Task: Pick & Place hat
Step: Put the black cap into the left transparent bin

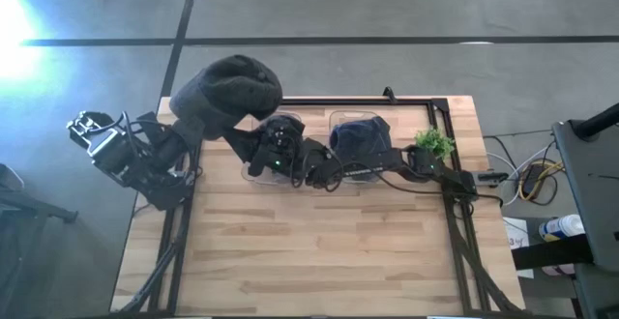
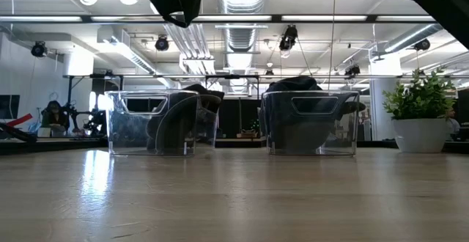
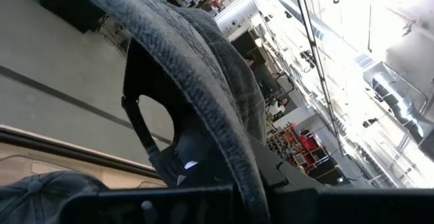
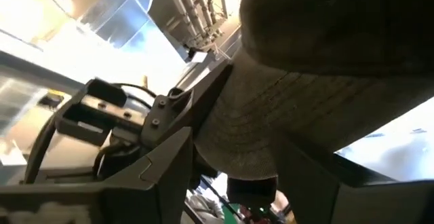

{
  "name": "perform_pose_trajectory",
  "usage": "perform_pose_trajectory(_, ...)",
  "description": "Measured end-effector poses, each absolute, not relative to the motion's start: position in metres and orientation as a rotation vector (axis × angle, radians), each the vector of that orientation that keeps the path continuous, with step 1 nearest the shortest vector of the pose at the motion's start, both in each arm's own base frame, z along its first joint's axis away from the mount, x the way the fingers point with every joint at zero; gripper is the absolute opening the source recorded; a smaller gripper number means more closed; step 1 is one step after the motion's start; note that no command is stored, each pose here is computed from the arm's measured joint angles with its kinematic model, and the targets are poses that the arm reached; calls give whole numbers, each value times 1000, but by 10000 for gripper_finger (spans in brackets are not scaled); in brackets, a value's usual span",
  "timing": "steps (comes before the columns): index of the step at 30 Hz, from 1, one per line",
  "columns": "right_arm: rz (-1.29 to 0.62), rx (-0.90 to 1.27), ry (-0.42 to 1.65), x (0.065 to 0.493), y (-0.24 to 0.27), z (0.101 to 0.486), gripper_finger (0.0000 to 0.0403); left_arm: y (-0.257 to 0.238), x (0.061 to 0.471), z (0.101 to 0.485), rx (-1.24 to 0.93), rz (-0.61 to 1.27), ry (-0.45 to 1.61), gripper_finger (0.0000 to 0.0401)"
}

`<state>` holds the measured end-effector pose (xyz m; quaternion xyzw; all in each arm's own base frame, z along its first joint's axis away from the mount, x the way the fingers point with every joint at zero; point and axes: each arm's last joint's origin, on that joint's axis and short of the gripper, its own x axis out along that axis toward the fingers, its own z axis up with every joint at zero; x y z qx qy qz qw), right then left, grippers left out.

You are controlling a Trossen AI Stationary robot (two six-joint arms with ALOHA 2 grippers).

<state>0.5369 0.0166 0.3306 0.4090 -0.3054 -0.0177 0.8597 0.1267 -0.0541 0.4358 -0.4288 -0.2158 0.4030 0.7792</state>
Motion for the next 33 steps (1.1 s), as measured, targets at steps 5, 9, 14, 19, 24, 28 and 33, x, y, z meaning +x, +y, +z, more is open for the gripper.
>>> perform_pose_trajectory(5,14,863,-598,537,31,330,208,-51,122,438,-925,870,-465,5)
perform_pose_trajectory(9,9,884,-545,539,39,321,208,-48,117,440,-898,875,-458,5)
perform_pose_trajectory(14,-12,888,-563,538,41,322,208,-43,112,442,-862,886,-445,5)
perform_pose_trajectory(19,-93,892,-587,539,22,319,208,-42,110,442,-871,886,-455,5)
perform_pose_trajectory(24,-103,881,-601,539,9,321,208,-46,117,441,-875,885,-456,5)
perform_pose_trajectory(28,-86,873,-594,539,3,321,208,-50,123,439,-864,886,-450,5)
perform_pose_trajectory(33,-80,854,-635,537,0,326,208,-55,128,437,-871,885,-454,5)
